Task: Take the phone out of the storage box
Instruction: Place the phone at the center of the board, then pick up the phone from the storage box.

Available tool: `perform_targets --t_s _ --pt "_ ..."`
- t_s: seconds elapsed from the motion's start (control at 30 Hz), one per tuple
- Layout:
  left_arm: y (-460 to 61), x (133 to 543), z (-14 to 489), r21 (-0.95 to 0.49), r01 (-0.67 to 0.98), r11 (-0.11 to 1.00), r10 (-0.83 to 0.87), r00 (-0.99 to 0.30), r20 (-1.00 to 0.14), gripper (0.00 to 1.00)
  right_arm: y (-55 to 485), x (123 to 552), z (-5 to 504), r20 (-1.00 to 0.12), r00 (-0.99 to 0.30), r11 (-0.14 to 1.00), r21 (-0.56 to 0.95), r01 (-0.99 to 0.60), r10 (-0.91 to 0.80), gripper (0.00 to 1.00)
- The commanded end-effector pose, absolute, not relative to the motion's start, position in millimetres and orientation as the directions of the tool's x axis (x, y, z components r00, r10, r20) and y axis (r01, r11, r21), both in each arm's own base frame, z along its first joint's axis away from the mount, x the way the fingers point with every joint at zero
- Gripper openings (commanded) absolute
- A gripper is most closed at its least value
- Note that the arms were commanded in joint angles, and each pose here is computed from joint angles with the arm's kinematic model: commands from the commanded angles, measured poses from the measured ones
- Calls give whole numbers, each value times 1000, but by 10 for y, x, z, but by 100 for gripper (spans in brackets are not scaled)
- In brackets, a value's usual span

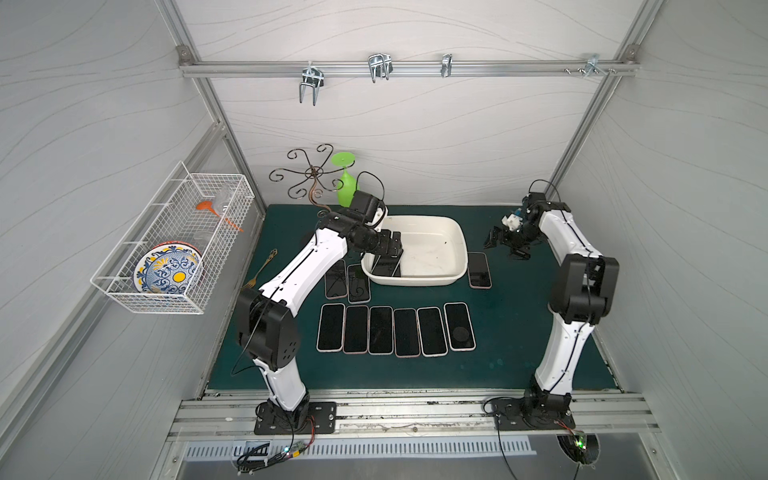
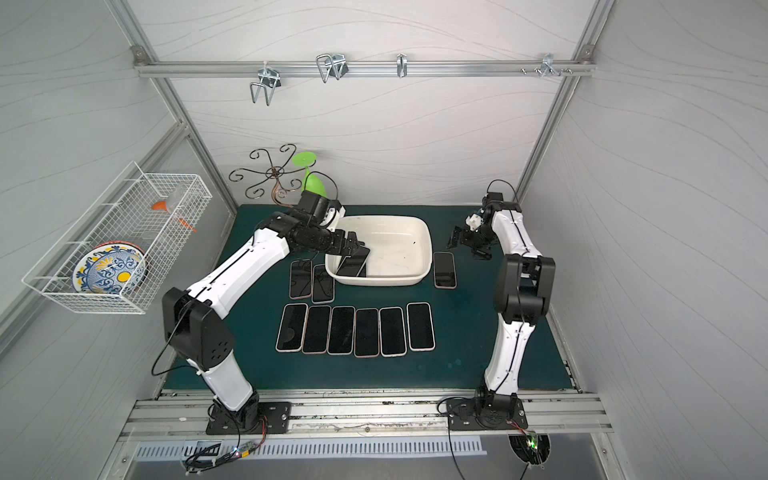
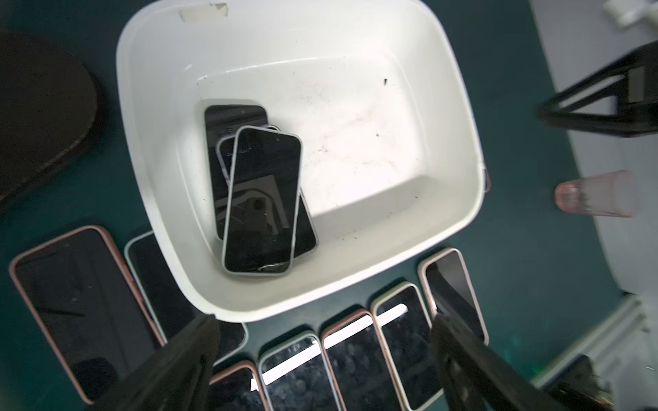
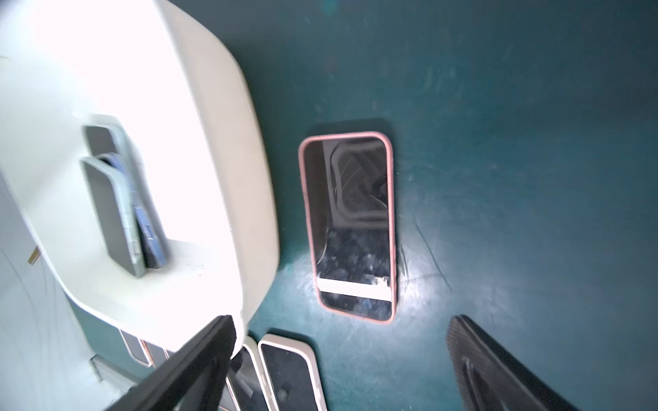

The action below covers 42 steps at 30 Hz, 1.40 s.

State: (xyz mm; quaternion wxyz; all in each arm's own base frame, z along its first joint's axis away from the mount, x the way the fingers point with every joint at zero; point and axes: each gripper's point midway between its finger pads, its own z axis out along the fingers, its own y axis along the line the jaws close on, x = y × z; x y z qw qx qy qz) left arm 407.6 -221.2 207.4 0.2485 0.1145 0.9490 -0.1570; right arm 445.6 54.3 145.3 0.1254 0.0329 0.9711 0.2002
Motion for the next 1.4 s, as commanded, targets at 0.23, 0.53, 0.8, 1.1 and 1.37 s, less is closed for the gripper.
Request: perform_targets --t_s 0.23,0.53,0.8,1.1,1.37 --pt "-2145 4470 1426 84 336 938 339 -843 -418 98 892 4164 2064 -385 -921 938 335 -84 55 99" --pt "-2265 4506 1039 83 357 930 363 -862 -354 99 957 4153 2249 -430 -902 934 334 -127 31 99" --pt "-2263 4462 699 88 357 930 367 -883 -293 98 1019 4158 2225 -432 -902 932 328 -152 5 98" --pt "-2290 4453 558 76 353 933 360 -892 -273 98 1042 4168 2243 -439 -898 930 325 -169 -10 99" --pt "-2283 4417 372 76 355 932 362 -903 -232 97 1058 4177 2201 -432 -902 929 328 -174 -16 98"
